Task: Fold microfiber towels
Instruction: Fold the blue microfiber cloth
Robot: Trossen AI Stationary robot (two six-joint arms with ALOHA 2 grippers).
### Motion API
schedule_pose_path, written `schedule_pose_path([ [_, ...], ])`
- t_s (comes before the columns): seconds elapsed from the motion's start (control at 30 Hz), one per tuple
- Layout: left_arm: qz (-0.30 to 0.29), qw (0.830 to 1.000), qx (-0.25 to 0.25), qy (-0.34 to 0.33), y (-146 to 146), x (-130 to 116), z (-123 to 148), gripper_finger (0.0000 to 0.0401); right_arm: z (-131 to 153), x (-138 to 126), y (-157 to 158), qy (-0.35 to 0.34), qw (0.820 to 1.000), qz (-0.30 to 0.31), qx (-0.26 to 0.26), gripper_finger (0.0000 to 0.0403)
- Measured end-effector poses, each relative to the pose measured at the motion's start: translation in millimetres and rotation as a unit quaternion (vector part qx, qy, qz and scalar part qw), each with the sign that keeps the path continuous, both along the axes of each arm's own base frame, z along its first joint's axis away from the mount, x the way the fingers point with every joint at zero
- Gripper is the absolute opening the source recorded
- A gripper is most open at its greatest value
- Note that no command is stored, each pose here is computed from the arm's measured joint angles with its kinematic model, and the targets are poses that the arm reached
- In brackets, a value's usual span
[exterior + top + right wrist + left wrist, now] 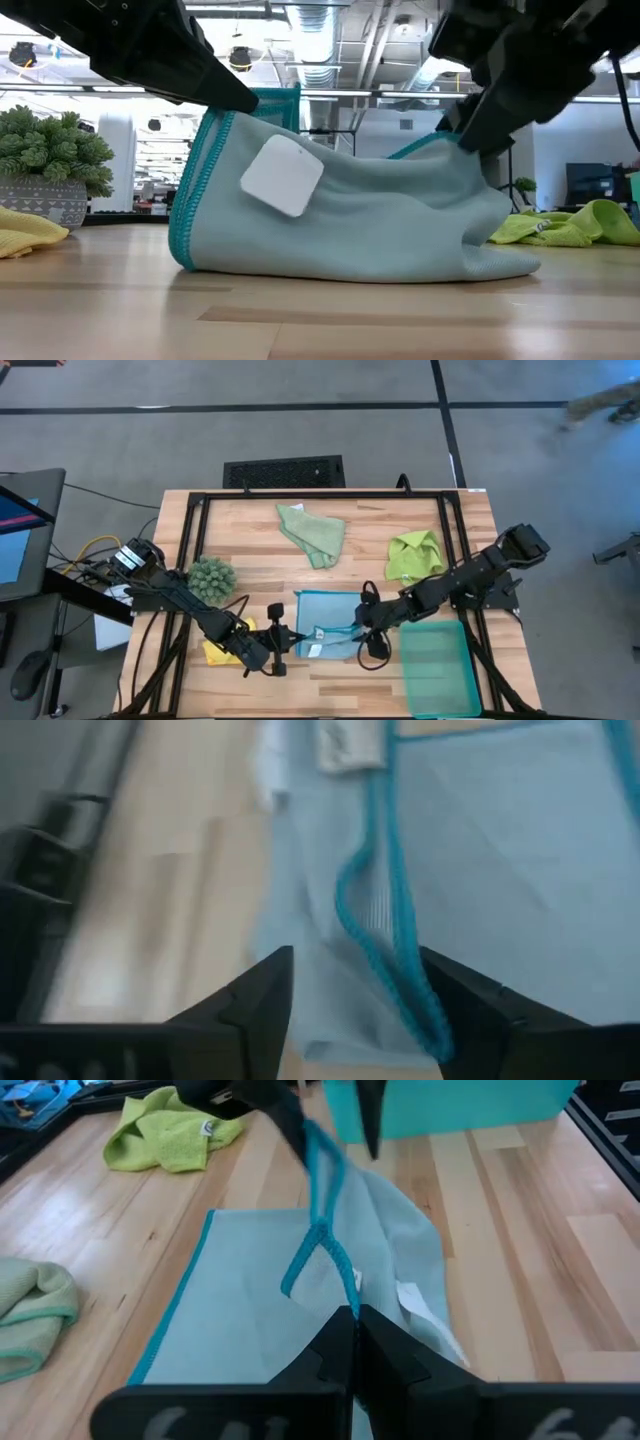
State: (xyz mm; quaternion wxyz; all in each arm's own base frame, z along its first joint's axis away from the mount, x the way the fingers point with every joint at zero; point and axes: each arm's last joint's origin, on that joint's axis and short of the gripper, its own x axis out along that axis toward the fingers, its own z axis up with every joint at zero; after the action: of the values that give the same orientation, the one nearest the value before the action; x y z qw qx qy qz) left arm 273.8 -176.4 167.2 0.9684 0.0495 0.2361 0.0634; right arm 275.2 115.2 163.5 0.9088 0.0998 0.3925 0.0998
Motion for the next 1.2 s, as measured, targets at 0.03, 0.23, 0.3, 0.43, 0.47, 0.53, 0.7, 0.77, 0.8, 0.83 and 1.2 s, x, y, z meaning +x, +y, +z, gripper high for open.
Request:
schedule_pose_path([
  [0.03, 0.000, 1.000, 0.000, 0.000, 0, 0, 0, 0.0000, 1, 0, 1, -0.003, 1.000, 0.001, 0.002, 0.0209],
  [0.23, 0.000, 1.000, 0.000, 0.000, 0, 0, 0, 0.0000, -3, -6, 5, 0.027, 1.000, 0.014, 0.002, 0.0134],
  [0.3, 0.000, 1.000, 0.000, 0.000, 0, 0, 0, 0.0000, -6, -9, 4, 0.046, 0.999, 0.012, -0.003, 0.0109],
  [0.43, 0.000, 1.000, 0.000, 0.000, 0, 0, 0, 0.0000, -8, -12, 4, 0.067, 0.998, 0.009, -0.011, 0.0081],
  [0.47, 0.000, 1.000, 0.000, 0.000, 0, 0, 0, 0.0000, -8, -12, 4, 0.064, 0.998, 0.009, -0.009, 0.0079],
  [0.53, 0.000, 1.000, 0.000, 0.000, 0, 0, 0, 0.0000, -7, -12, 6, 0.059, 0.998, 0.012, -0.007, 0.0083],
  [0.7, 0.000, 1.000, -0.001, 0.000, 0, 0, 0, 0.0000, -7, -14, 12, 0.054, 0.998, 0.017, -0.013, 0.0128],
  [0.77, 0.000, 1.000, -0.002, 0.000, 0, 0, 0, 0.0000, -8, -16, 14, 0.050, 0.998, 0.003, -0.025, 0.0154],
  [0.8, 0.000, 1.000, -0.002, 0.000, 0, 0, 0, 0.0000, -11, -18, 15, 0.049, 0.998, -0.004, -0.030, 0.0166],
  [0.83, 0.000, 1.000, -0.003, 0.000, 0, 0, 0, 0.0000, -14, -21, 14, 0.049, 0.998, -0.013, -0.038, 0.0176],
  [1.2, 0.001, 1.000, -0.004, 0.000, 0, 0, 0, 0.0000, -26, -26, 10, -0.022, 0.999, -0.036, -0.015, 0.0132],
])
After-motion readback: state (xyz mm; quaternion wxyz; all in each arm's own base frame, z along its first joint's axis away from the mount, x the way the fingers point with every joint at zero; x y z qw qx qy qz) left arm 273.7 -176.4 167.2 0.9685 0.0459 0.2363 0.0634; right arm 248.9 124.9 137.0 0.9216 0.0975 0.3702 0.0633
